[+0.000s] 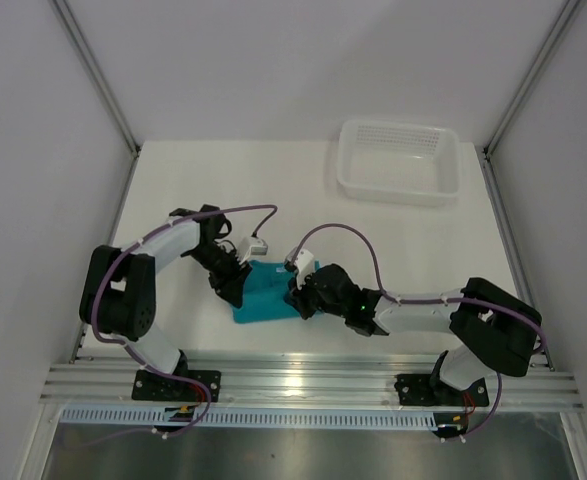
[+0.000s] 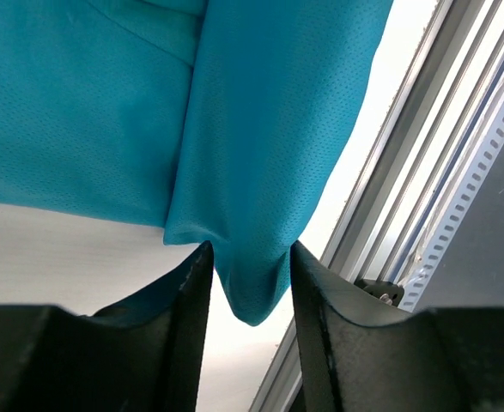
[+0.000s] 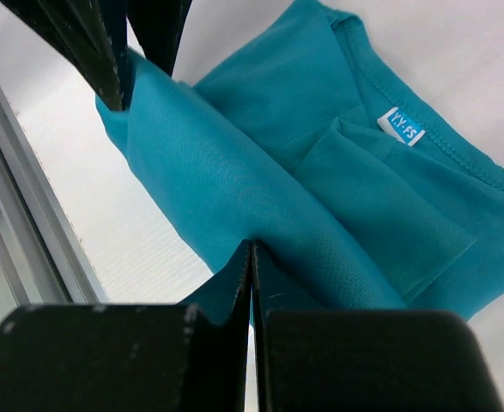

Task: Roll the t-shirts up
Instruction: Roll the tshirt

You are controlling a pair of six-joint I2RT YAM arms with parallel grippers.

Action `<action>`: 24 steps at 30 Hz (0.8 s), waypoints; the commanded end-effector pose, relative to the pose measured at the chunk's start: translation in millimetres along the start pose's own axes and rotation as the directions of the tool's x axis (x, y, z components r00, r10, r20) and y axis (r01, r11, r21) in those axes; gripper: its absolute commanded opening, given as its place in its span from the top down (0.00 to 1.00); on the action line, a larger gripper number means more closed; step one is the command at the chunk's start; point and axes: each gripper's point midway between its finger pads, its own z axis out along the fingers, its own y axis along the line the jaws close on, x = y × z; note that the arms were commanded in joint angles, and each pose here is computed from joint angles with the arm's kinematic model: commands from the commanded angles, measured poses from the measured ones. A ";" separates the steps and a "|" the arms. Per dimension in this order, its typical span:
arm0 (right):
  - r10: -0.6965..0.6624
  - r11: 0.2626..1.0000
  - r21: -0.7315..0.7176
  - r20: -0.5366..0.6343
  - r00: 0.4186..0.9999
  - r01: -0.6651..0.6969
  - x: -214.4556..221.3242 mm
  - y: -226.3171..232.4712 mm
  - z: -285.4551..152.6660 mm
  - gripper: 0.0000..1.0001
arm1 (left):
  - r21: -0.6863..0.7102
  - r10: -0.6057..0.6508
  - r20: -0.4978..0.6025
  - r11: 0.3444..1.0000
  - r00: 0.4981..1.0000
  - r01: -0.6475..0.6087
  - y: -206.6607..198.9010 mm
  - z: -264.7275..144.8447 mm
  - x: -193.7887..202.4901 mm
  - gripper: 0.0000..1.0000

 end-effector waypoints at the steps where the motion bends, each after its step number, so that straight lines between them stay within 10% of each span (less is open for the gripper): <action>1: 0.057 0.998 -0.034 0.086 0.995 -0.055 -21.6 4.4 4.0 1.00 | -0.057 0.051 0.071 0.997 0.996 -0.047 2.5 -18.3 -21.4 0.55; 7: 0.088 0.996 -0.035 0.106 0.990 -0.085 -28.9 -1.0 5.5 1.00 | -0.071 0.044 0.100 0.997 0.994 -0.037 2.5 -21.3 -28.4 0.61; 13: 0.093 0.996 -0.004 0.087 0.992 -0.093 -25.0 -15.2 11.1 1.00 | -0.057 -0.003 0.070 0.998 0.998 0.007 10.2 -14.4 -25.2 0.93; 24: 0.195 0.980 -0.043 0.092 0.976 -0.192 -21.8 -22.9 22.0 1.00 | -0.124 -0.049 0.085 0.990 0.995 0.060 33.0 -16.2 -39.5 0.91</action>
